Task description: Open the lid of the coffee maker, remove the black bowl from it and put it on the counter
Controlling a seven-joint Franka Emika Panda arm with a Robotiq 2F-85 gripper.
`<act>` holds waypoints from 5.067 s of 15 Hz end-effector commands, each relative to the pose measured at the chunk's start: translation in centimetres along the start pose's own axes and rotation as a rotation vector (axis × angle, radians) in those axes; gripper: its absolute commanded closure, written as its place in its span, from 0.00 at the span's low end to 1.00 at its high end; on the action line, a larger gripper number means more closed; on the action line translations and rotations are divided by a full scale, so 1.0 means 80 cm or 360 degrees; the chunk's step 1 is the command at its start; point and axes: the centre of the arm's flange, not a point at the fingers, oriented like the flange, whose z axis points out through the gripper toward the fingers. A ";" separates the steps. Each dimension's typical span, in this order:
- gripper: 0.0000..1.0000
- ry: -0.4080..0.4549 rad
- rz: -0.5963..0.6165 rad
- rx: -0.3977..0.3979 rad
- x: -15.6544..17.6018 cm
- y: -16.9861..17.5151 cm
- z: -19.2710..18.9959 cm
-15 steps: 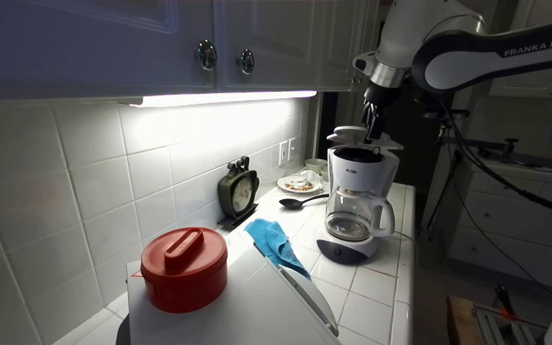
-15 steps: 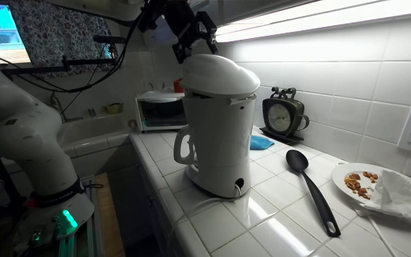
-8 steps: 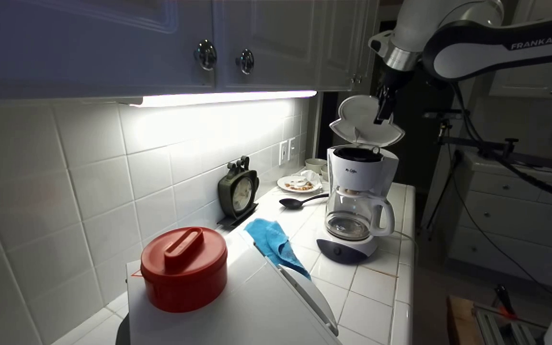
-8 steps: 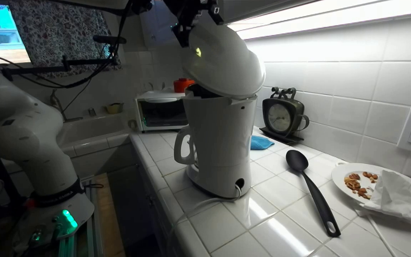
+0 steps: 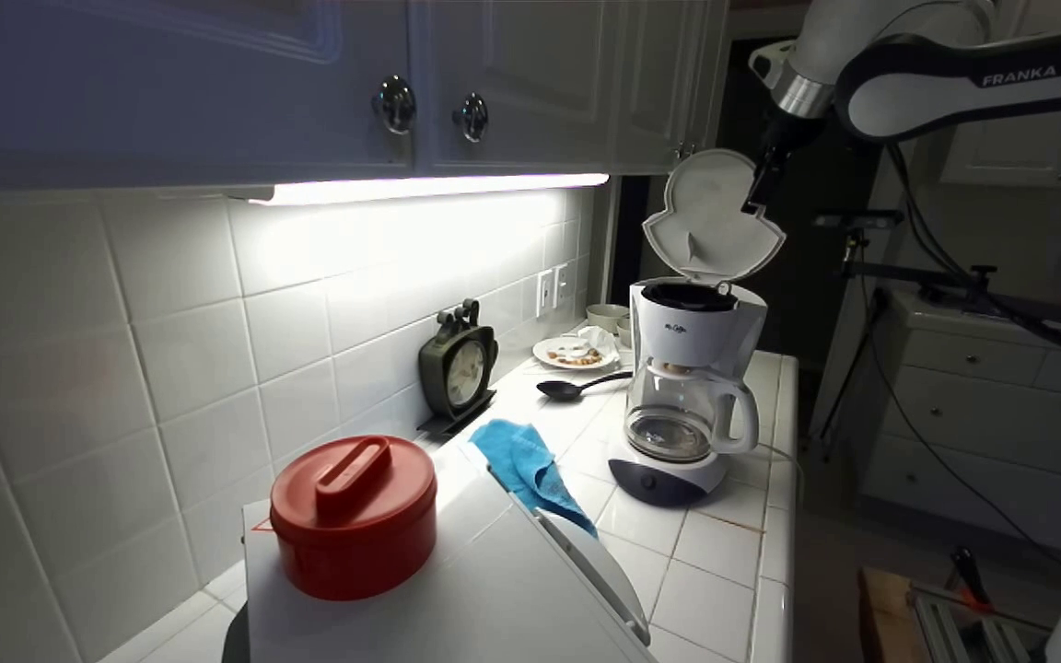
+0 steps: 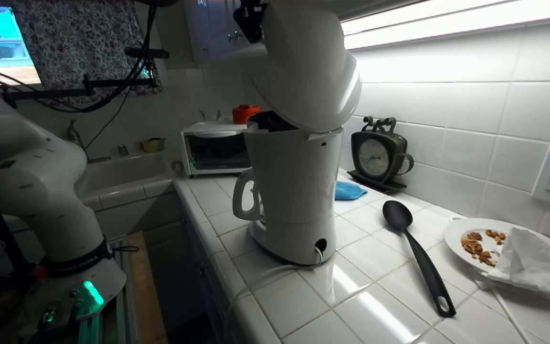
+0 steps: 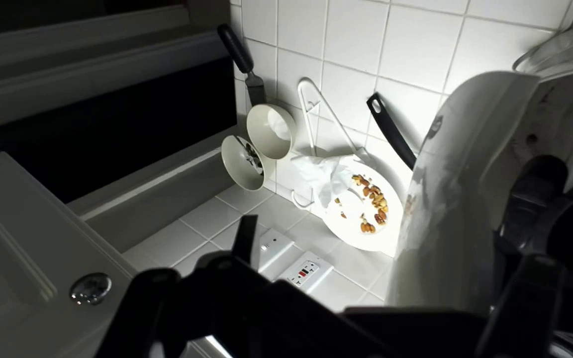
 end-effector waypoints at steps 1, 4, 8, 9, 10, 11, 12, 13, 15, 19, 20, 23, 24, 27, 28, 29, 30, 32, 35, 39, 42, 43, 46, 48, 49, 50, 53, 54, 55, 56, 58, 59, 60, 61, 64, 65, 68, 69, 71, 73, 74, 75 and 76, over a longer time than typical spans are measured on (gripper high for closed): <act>0.00 0.0004 0.0065 -0.0071 -0.021 0.028 0.006; 0.00 0.0000 0.0106 -0.0094 -0.033 0.043 0.011; 0.00 -0.0013 0.0156 -0.0105 -0.047 0.058 0.015; 0.00 -0.0019 0.0173 -0.0106 -0.052 0.061 0.018; 0.00 -0.0023 0.0188 -0.0101 -0.056 0.064 0.020; 0.00 -0.0033 0.0199 -0.0106 -0.060 0.066 0.022; 0.00 -0.0037 0.0213 -0.0105 -0.064 0.069 0.023; 0.00 -0.0039 0.0229 -0.0103 -0.067 0.072 0.025; 0.00 -0.0044 0.0274 -0.0086 -0.073 0.076 0.028; 0.00 -0.0042 0.0462 -0.0027 -0.082 0.079 0.035; 0.00 -0.0038 0.0531 -0.0016 -0.083 0.080 0.036; 0.00 -0.0030 0.0652 0.0013 -0.086 0.081 0.038; 0.00 -0.0030 0.0673 0.0014 -0.085 0.079 0.038; 0.00 -0.0006 0.0711 0.0024 -0.082 0.078 0.030; 0.00 0.0007 0.0714 0.0031 -0.081 0.077 0.025; 0.00 0.0027 0.0717 0.0037 -0.079 0.073 0.016; 0.00 0.0047 0.0714 0.0039 -0.078 0.069 0.009; 0.00 0.0149 0.0670 0.0101 -0.078 0.058 -0.014; 0.00 0.0270 0.0658 0.0195 -0.079 0.044 -0.039; 0.00 0.0387 0.0770 0.0406 -0.082 0.022 -0.046; 0.00 0.0399 0.0885 0.0600 -0.071 -0.001 -0.031; 0.00 0.0383 0.0919 0.0677 -0.067 -0.008 -0.026; 0.00 0.0330 0.1026 0.0878 -0.053 -0.033 -0.006; 0.00 0.0277 0.1076 0.0948 -0.047 -0.049 0.007; 0.00 0.0250 0.1105 0.0969 -0.047 -0.056 0.013; 0.00 0.0212 0.1135 0.1000 -0.047 -0.062 0.020; 0.00 0.0094 0.1235 0.1012 -0.049 -0.076 0.034; 0.00 0.0023 0.1259 0.1061 -0.047 -0.079 0.040; 0.00 -0.0027 0.1284 0.1097 -0.047 -0.085 0.046; 0.00 -0.0039 0.1282 0.1127 -0.046 -0.088 0.053; 0.00 -0.0099 0.1309 0.1160 -0.044 -0.092 0.064; 0.00 -0.0135 0.1311 0.1149 -0.042 -0.093 0.070; 0.00 -0.0164 0.1315 0.1149 -0.042 -0.092 0.077; 0.00 -0.0198 0.1316 0.1141 -0.042 -0.092 0.083; 0.08 -0.0278 0.1318 0.1135 -0.041 -0.095 0.100; 0.28 -0.0291 0.1320 0.1132 -0.041 -0.097 0.104; 0.50 -0.0300 0.1320 0.1118 -0.038 -0.098 0.108; 0.58 -0.0299 0.1316 0.1111 -0.037 -0.098 0.108; 0.72 -0.0287 0.1313 0.1102 -0.035 -0.096 0.104; 0.84 -0.0270 0.1313 0.1091 -0.034 -0.091 0.099; 0.92 -0.0261 0.1320 0.1085 -0.034 -0.089 0.097; 0.96 -0.0252 0.1323 0.1081 -0.034 -0.086 0.094; 0.98 -0.0240 0.1328 0.1077 -0.035 -0.084 0.090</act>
